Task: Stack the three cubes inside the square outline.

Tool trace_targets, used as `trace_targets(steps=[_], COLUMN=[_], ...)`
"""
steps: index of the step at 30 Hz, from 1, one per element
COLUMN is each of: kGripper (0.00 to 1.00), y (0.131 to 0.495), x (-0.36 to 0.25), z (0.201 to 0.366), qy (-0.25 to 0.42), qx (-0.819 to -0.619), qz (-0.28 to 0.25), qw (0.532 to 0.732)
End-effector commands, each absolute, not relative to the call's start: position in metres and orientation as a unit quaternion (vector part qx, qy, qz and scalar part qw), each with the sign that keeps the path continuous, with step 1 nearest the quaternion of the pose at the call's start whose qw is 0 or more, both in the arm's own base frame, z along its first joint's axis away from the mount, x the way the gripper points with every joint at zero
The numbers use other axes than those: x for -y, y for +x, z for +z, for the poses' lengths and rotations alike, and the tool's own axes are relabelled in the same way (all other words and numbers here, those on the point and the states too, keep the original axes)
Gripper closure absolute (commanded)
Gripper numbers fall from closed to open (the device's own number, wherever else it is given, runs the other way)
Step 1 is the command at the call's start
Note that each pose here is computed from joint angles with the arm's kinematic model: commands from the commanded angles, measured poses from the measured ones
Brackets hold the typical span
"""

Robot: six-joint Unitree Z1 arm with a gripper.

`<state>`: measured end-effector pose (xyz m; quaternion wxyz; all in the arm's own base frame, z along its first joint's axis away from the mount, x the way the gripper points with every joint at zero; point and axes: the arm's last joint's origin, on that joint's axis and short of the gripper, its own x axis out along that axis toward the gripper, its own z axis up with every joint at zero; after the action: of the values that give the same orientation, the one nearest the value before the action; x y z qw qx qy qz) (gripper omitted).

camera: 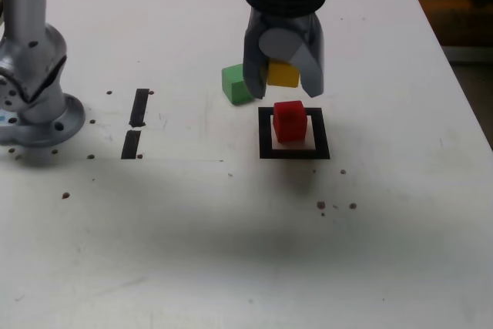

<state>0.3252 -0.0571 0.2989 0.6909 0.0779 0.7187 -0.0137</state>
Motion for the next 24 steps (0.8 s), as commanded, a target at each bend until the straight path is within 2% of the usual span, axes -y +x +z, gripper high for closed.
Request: trace_targets(steps=[1,11,24], kGripper=[0.78,0.74,0.61], y=[0.329,0.345,0.348], x=[0.056,0.051,0.044], z=[0.295,0.275,0.259], qy=[0.072,0.052,0.036], qx=[-0.722,-0.728,-0.742], qz=[-0.013,-0.017,-0.016], qw=[0.688,0.683,0.670])
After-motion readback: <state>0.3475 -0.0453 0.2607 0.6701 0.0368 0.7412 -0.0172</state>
